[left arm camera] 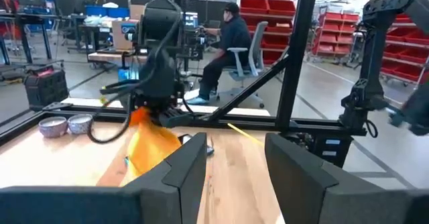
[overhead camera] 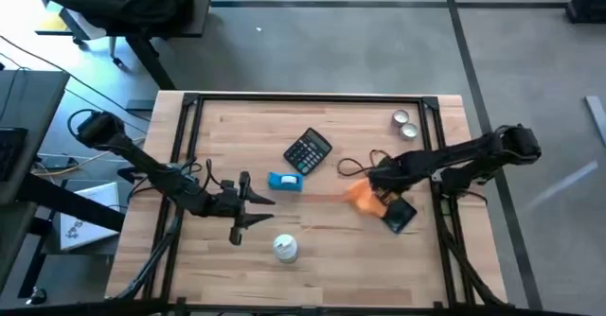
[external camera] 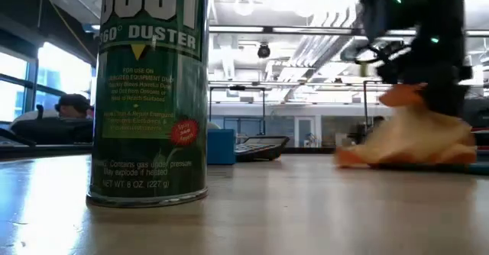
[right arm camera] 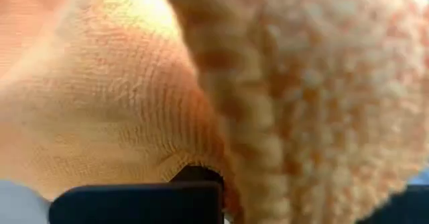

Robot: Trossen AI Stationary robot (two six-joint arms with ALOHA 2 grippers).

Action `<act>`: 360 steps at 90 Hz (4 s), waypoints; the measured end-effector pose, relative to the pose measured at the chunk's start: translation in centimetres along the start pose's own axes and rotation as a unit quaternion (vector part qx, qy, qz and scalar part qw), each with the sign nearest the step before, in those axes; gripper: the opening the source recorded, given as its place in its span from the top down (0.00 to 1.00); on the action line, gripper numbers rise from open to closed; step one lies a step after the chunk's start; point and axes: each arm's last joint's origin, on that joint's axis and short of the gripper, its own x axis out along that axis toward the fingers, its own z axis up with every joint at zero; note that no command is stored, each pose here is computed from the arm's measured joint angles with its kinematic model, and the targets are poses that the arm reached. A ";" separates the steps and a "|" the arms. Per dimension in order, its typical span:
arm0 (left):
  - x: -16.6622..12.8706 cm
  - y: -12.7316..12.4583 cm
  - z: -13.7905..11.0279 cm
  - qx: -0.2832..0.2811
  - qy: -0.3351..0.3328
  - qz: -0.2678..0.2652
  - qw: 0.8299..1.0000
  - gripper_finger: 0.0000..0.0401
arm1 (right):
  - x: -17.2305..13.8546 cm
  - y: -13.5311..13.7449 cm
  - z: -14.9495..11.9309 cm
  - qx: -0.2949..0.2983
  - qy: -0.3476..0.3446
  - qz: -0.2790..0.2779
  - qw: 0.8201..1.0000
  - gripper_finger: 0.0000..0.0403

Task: Apply microfiber cloth
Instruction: Wipe the front of the cellphone using microfiber cloth

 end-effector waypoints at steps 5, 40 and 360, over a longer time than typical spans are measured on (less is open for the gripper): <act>0.0 0.0 0.0 0.000 0.000 0.000 1.000 0.67 | 0.0 0.1 -0.2 0.003 -0.001 0.000 1.000 1.00; 0.0 0.0 0.0 0.000 -0.001 0.000 1.000 0.67 | -1.6 4.9 1.8 -0.101 -0.133 0.244 0.955 1.00; 11.9 14.1 -4.8 -0.002 0.193 0.046 0.980 0.67 | 2.5 6.2 -2.7 -0.153 -0.135 0.249 0.947 1.00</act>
